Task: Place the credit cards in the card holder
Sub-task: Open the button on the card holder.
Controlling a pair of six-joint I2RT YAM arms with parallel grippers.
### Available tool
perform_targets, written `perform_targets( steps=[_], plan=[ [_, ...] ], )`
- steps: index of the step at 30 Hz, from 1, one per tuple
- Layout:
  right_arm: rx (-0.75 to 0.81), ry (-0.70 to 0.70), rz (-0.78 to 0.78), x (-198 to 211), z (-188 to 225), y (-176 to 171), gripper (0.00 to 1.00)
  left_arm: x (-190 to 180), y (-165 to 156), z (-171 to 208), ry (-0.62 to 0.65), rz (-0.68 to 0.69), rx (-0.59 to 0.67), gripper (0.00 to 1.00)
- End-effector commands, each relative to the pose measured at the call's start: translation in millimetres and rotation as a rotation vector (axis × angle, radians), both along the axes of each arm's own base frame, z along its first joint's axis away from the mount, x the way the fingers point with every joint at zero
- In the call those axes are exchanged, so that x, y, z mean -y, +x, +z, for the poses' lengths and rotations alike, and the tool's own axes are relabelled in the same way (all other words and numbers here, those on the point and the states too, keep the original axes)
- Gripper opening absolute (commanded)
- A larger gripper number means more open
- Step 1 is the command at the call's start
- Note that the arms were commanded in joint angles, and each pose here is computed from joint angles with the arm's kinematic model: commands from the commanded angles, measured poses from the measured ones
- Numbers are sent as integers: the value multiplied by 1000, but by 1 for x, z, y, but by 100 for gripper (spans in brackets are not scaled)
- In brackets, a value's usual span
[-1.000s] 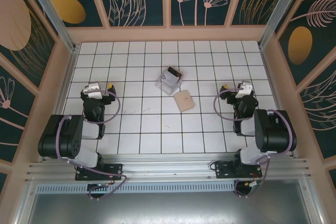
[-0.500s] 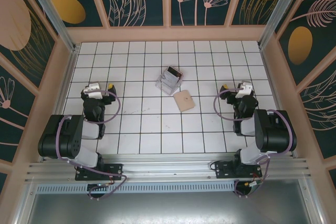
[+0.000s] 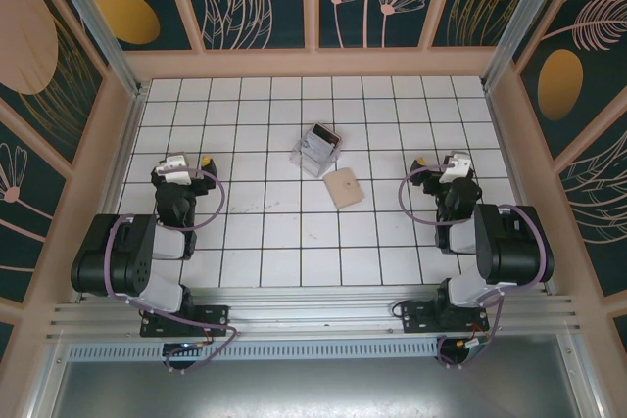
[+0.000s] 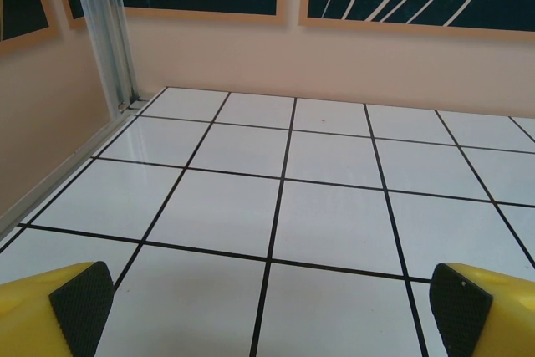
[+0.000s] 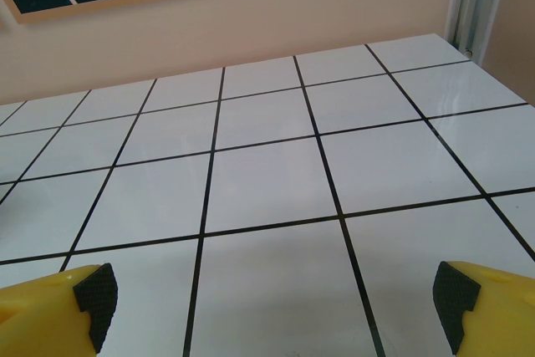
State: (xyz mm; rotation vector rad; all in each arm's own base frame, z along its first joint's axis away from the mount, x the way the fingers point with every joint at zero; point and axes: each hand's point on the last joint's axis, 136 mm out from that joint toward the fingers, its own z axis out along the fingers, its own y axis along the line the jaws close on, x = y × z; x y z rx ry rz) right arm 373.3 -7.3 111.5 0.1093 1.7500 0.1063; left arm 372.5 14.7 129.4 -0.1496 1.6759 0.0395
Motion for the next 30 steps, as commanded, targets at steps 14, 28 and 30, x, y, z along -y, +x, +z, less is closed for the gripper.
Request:
perform_targets(
  steps=[14,28,30],
  plan=[
    [-163,259,-88,1,54,22,99,-16,22,40,-150,117,-115,99],
    [-580,301,344,-145,4,11,86,88,36,35,-425,-230,-315,99],
    [-668,303,397,-162,-11,-4,80,122,33,27,-391,-300,-385,99]
  ],
)
